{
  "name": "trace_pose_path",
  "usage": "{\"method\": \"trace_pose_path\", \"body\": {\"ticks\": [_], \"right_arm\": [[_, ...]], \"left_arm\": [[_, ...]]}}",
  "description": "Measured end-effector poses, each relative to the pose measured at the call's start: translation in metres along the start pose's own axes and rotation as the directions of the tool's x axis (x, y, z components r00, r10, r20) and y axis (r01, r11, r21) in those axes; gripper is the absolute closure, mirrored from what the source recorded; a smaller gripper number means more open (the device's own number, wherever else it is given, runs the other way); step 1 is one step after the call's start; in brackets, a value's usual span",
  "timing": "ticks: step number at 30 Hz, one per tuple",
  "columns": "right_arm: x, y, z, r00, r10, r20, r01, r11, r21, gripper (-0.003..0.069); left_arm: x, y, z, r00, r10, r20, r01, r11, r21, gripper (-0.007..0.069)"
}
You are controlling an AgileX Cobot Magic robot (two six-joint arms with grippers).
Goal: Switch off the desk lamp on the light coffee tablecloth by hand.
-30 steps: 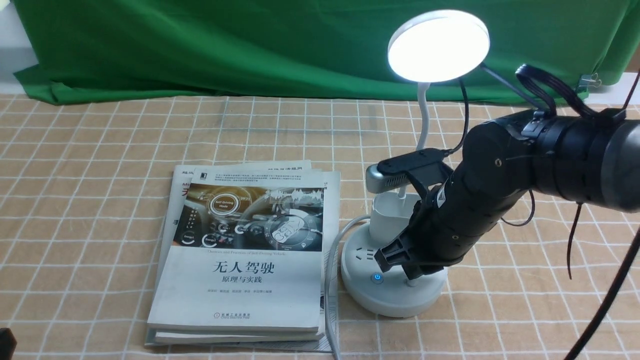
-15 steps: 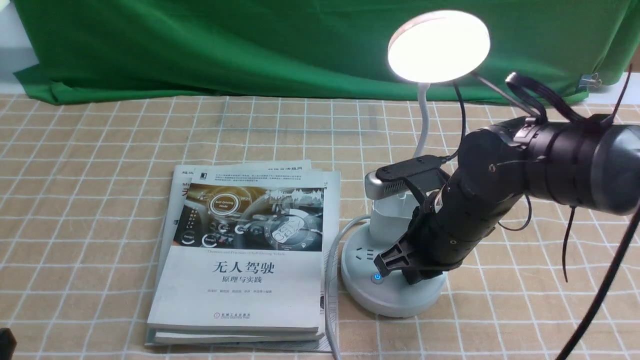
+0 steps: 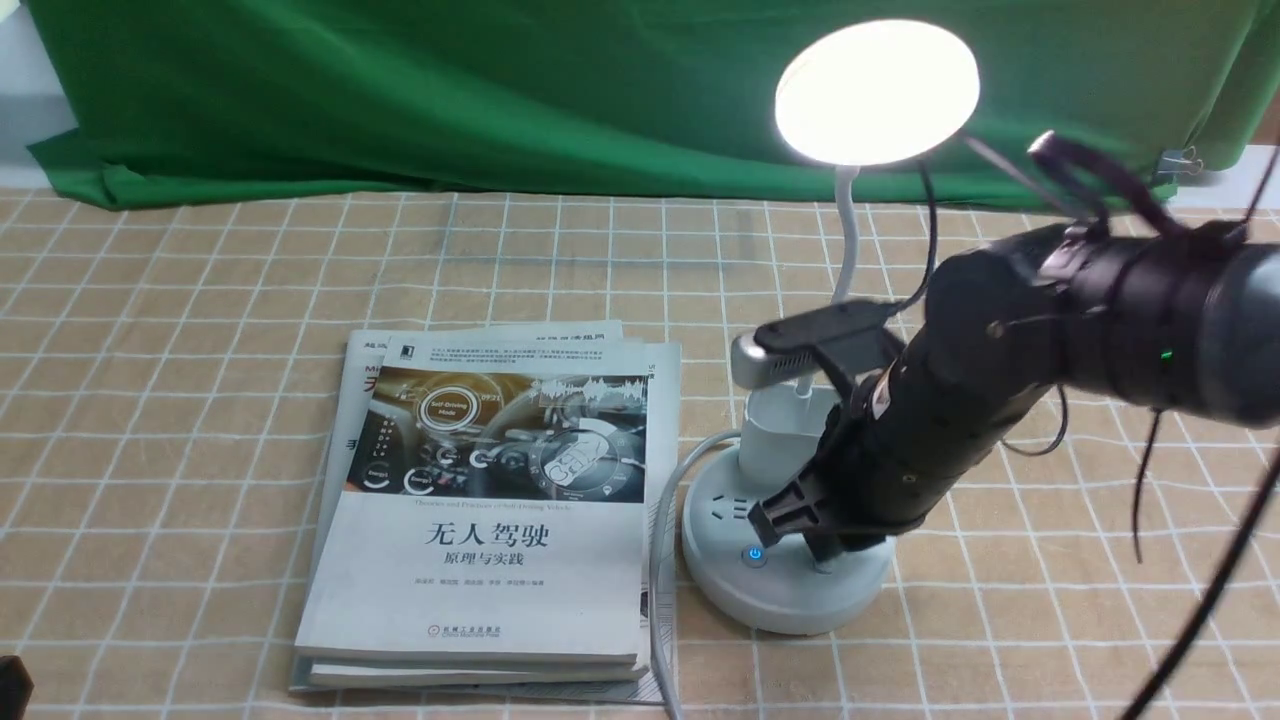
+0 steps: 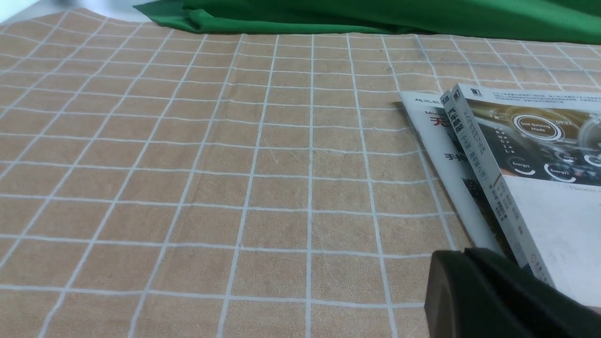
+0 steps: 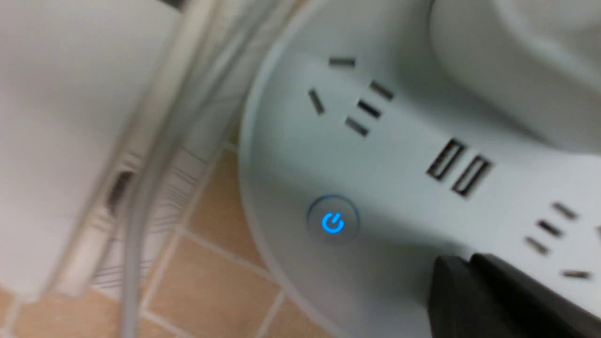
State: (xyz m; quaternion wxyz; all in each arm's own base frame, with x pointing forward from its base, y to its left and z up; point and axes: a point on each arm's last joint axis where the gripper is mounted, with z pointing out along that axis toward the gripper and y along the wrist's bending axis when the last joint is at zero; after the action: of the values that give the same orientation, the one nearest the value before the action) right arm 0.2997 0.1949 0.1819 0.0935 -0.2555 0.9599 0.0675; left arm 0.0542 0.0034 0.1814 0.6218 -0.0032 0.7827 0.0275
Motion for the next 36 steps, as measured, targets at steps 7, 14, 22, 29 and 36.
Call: {"method": "trace_pose_path", "body": {"ticks": [7,14,22,29,36], "right_arm": [[-0.002,0.000,0.002,1.000,-0.006,-0.001,0.006,1.000,0.000,0.0622],[0.003,0.001,-0.016,0.999,-0.015,0.029,0.015,1.000,-0.002,0.0622],[0.047,0.003,-0.066,0.988,-0.013,0.156,0.014,1.000,-0.004,0.0617],[0.120,0.002,-0.092,0.979,-0.013,0.203,0.014,1.000,-0.006,0.0607],[0.154,0.002,-0.115,0.951,-0.019,0.309,0.024,1.000,-0.010,0.0594]], "left_arm": [[0.000,0.000,0.000,1.000,0.001,0.000,-0.001,1.000,0.000,0.0620],[0.000,0.000,0.000,1.000,0.001,0.000,-0.001,1.000,0.000,0.0620],[0.000,0.000,0.000,1.000,0.001,0.000,-0.001,1.000,0.000,0.0620],[0.000,0.000,0.000,1.000,0.001,0.000,-0.001,1.000,0.000,0.0620],[0.000,0.000,0.000,1.000,0.001,0.000,-0.001,1.000,0.000,0.0620]]}}
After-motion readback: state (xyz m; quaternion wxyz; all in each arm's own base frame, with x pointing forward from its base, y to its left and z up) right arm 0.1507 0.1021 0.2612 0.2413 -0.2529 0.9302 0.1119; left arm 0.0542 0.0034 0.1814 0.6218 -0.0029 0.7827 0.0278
